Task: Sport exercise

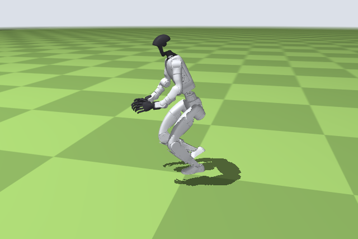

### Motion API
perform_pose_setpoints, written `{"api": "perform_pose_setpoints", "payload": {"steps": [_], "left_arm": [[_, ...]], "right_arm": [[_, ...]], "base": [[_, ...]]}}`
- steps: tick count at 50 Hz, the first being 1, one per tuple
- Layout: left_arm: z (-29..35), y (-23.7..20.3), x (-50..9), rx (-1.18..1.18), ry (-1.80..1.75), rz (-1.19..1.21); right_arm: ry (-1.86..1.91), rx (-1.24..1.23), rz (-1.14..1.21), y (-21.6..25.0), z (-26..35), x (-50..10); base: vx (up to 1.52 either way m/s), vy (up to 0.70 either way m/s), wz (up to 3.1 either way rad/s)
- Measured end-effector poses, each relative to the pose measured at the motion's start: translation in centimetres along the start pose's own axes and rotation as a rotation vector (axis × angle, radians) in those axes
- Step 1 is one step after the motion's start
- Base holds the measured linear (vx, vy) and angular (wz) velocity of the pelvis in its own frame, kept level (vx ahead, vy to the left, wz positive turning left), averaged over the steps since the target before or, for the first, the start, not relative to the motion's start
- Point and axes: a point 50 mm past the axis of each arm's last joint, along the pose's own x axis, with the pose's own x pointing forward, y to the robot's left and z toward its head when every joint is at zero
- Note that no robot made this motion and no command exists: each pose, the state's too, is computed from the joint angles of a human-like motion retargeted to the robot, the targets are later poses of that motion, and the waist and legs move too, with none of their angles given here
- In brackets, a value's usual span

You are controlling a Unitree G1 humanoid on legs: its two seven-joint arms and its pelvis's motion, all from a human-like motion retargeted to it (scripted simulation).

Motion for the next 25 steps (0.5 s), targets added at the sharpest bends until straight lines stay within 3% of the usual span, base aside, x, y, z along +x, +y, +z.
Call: {"api": "perform_pose_setpoints", "payload": {"steps": [8, 15, 21, 25], "left_arm": [[14.9, -0.5, 5.6, -0.228, -0.633, 0.145], [18.8, 0.0, 5.1, -0.402, -0.781, 0.250], [14.7, -0.7, 5.2, -0.475, -0.556, 0.341], [7.3, -2.5, 4.0, -0.387, -0.188, 0.343]], "right_arm": [[-0.687, 0.102, -0.150, -1.9, 18.5, 4.1], [-1.172, 0.319, -0.148, -0.6, 30.3, 0.0], [-1.240, 0.337, -0.084, 2.7, 32.2, -1.2], [-0.950, 0.128, 0.003, 6.6, 25.8, 1.9]], "base": [[-0.05, 0.01, 0.14], [-0.21, -0.02, 0.46], [-0.23, 0.03, 0.27], [-0.16, 0.03, 0.54]]}}
